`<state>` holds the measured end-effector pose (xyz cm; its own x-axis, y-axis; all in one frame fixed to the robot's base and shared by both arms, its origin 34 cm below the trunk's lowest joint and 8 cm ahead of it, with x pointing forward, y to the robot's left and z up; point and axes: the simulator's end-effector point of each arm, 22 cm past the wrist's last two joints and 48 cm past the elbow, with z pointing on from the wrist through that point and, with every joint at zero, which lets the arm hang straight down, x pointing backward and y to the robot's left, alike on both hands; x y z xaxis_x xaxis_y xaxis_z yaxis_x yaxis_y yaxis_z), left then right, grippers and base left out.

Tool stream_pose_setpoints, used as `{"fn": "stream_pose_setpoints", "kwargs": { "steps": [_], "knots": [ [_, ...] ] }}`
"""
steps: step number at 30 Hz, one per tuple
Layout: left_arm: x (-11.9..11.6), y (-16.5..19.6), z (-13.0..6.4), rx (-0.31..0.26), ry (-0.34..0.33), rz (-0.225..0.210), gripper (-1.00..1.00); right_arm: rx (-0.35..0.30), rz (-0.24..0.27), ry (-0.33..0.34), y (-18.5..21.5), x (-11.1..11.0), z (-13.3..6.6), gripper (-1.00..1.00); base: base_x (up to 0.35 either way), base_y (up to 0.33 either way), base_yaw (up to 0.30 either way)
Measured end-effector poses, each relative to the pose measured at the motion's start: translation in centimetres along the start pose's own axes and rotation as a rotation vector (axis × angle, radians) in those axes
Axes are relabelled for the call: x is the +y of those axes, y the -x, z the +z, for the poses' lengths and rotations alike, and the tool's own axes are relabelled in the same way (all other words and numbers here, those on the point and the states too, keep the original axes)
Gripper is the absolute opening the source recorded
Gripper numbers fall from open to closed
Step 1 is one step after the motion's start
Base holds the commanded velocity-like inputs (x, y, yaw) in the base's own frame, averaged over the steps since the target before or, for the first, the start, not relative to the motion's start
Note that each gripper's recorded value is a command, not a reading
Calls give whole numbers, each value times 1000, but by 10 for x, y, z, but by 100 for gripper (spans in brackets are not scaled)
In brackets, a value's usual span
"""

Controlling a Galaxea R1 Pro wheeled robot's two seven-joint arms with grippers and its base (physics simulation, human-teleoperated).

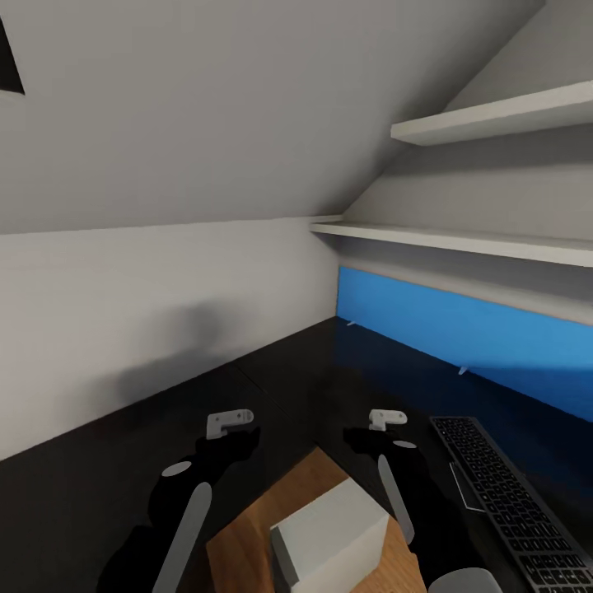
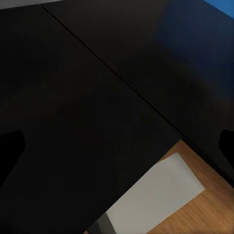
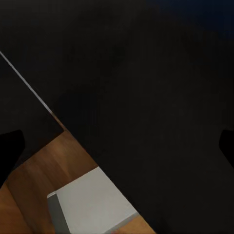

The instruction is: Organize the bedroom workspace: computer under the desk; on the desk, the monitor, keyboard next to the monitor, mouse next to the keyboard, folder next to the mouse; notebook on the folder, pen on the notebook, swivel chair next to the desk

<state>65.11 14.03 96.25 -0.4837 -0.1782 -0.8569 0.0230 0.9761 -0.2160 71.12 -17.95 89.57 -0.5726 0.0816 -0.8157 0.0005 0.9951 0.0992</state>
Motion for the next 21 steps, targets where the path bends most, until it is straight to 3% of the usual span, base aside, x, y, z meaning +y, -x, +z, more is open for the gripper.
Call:
{"fn": "stream_pose_setpoints", "kwargs": {
  "steps": [8,21],
  "knots": [
    [0,0,0,0,0,0,100,0,-1,0,0,0,0,100,16,16,0],
    [0,0,0,0,0,0,100,1,-1,0,0,0,0,100,119,108,0]
  ]
}}
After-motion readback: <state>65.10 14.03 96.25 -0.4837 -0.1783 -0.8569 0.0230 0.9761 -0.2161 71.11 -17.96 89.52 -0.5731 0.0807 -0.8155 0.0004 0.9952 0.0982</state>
